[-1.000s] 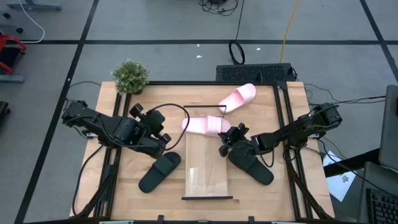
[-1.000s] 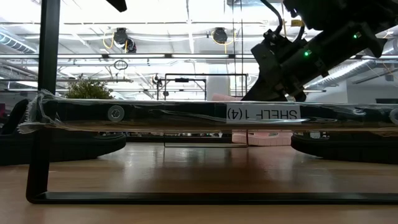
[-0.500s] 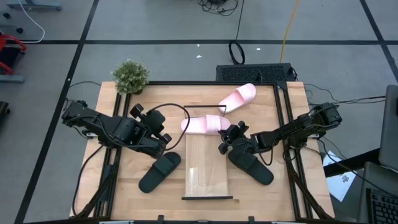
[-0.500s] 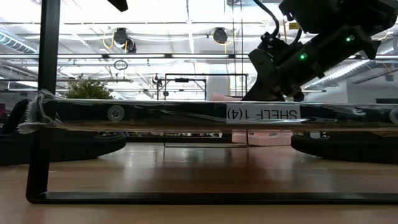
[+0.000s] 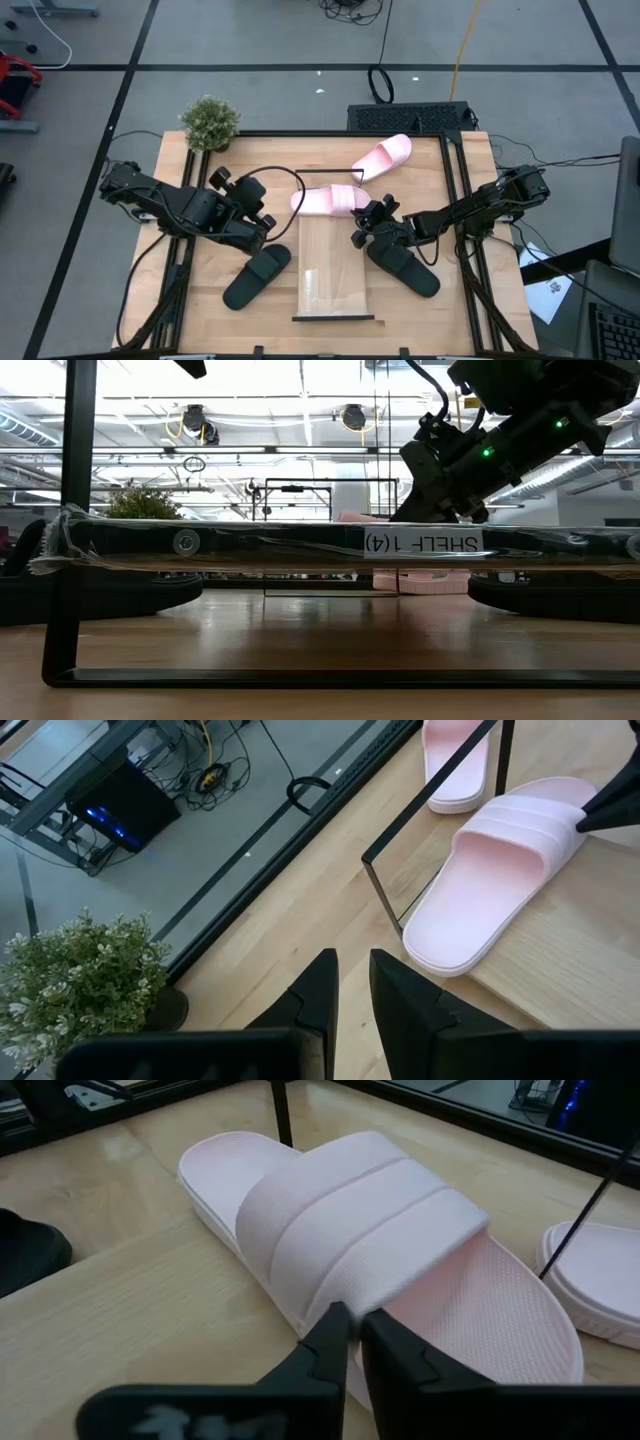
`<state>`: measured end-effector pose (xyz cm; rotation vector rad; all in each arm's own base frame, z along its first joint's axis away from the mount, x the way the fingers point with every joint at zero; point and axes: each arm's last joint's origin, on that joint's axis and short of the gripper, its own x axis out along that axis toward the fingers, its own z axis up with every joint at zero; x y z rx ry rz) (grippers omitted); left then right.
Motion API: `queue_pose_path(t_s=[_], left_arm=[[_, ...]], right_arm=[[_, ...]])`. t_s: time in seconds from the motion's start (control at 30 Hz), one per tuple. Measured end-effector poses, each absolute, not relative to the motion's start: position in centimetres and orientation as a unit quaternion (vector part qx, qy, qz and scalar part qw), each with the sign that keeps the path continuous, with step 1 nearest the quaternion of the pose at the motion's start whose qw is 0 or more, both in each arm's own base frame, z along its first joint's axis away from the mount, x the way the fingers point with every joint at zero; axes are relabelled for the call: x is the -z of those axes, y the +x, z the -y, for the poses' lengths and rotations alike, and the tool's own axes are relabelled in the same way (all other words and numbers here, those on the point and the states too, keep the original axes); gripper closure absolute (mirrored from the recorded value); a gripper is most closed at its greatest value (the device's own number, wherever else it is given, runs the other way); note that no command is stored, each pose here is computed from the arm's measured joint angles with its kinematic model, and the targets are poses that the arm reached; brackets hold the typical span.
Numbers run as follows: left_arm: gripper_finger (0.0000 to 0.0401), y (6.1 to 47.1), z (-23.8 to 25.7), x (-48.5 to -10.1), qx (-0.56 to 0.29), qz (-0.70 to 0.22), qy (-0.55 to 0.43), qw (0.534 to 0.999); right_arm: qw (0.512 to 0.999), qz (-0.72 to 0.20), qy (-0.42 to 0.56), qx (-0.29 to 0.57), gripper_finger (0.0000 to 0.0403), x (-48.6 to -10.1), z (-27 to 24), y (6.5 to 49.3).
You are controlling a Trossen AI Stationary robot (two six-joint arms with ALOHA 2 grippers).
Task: Pick and place slides into the shelf
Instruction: Put the left pink slide on the shelf
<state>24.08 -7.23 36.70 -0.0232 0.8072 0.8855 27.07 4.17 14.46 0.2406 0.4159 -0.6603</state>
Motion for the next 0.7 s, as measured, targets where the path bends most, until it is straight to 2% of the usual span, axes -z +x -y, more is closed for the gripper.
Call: queue_pose_path(t_s=[0.7], left_arm=[[0.0339, 24.08, 7.23, -36.7, -0.415, -0.381, -0.007, 0.826]], right_arm=[[0.919, -0.199, 0.119, 0.318, 0.0291, -14.73, -4.17, 27.03]])
